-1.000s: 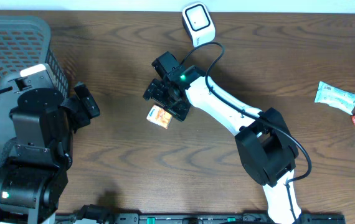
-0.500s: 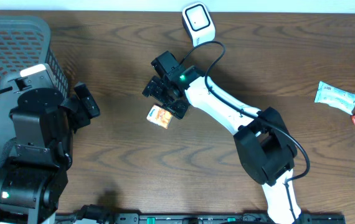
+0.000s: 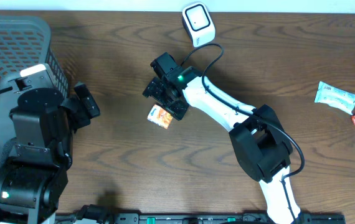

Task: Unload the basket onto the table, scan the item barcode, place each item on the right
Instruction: 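Grasp the Kleenex pack with the right gripper and lift it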

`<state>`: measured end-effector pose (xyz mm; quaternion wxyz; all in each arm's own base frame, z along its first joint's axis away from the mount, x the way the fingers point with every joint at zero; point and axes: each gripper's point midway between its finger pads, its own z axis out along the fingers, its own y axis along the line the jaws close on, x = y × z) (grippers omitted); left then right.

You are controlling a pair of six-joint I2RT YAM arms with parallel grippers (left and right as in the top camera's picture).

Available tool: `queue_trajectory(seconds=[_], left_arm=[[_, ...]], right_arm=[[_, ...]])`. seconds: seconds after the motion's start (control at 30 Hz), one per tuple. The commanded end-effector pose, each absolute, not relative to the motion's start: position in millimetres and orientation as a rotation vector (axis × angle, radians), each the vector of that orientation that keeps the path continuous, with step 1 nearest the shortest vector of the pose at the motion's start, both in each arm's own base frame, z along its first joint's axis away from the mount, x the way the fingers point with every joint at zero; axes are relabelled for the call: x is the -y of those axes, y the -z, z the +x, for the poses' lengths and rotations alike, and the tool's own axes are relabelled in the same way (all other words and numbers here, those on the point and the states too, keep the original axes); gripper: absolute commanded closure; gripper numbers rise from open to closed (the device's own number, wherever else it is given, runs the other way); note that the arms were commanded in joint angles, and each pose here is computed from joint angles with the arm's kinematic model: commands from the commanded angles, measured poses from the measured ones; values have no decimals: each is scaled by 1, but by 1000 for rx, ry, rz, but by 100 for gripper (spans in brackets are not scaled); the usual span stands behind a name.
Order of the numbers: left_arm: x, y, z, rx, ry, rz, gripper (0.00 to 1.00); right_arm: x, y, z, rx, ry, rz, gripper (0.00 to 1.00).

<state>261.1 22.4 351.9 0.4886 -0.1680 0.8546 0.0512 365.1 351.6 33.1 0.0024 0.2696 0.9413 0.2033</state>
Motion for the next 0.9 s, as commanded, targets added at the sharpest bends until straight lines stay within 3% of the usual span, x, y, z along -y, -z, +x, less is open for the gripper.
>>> queue_trajectory(seconds=[0.0,0.5,0.87], left_arm=[[-25,-355,260,-2072,-145,-402,2],[-25,-355,260,-2072,-146,-402,2],[-26,-355,260,-2072,-146,-402,2]], right_arm=[[-340,2,348,-3033,-486,880,1],[-339,-37,349,-3094,-469,765,1],[-313,-32,316,-3201,-251,868,12]])
